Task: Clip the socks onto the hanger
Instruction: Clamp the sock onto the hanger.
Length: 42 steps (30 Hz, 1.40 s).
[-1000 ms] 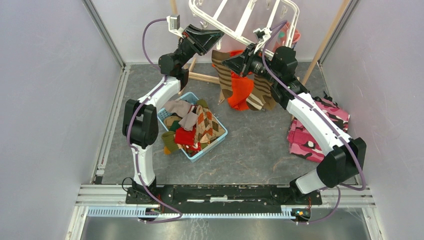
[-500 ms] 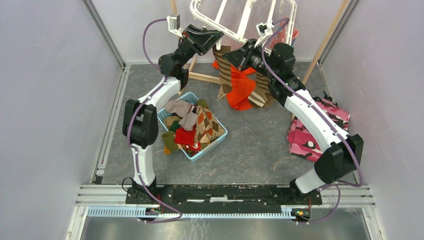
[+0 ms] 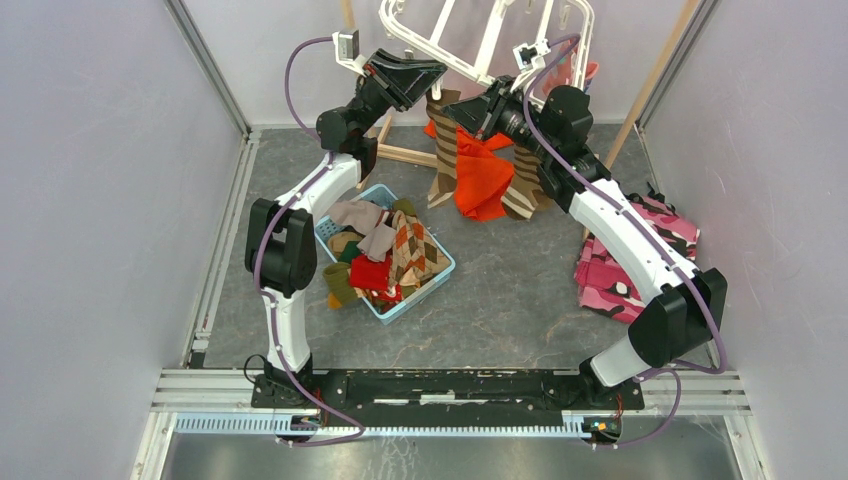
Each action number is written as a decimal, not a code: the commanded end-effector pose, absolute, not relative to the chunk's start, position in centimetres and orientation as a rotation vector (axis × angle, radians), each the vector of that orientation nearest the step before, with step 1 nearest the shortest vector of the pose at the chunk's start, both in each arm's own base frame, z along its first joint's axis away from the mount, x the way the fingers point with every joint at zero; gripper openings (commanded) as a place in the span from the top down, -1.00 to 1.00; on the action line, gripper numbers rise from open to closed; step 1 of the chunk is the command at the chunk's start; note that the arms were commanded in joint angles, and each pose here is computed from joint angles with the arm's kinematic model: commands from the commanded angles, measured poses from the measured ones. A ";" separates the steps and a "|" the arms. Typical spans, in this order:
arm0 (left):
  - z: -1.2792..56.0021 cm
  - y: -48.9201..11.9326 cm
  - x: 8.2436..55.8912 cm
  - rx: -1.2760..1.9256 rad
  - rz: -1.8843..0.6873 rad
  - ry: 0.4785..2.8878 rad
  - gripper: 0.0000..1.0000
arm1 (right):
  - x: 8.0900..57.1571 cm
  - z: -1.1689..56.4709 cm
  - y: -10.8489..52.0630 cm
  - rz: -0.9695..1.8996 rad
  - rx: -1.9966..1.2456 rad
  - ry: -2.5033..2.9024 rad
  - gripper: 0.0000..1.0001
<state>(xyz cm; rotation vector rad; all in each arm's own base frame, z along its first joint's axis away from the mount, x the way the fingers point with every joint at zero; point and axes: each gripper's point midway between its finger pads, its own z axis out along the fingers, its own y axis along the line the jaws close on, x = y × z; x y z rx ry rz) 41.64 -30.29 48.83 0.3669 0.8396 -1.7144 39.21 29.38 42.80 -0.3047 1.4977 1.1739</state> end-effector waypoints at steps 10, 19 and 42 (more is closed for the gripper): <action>51.3 -30.0 39.5 0.409 -1.704 0.778 -0.31 | 39.1 45.3 28.6 1.166 -0.299 1.423 1.00; 51.1 -29.6 39.5 0.392 -1.634 0.814 -0.83 | 39.0 45.1 28.1 1.150 -0.305 1.420 0.84; 45.1 -25.2 35.5 0.291 -1.225 1.080 -1.00 | 36.0 41.2 23.8 0.827 -0.468 1.450 -0.25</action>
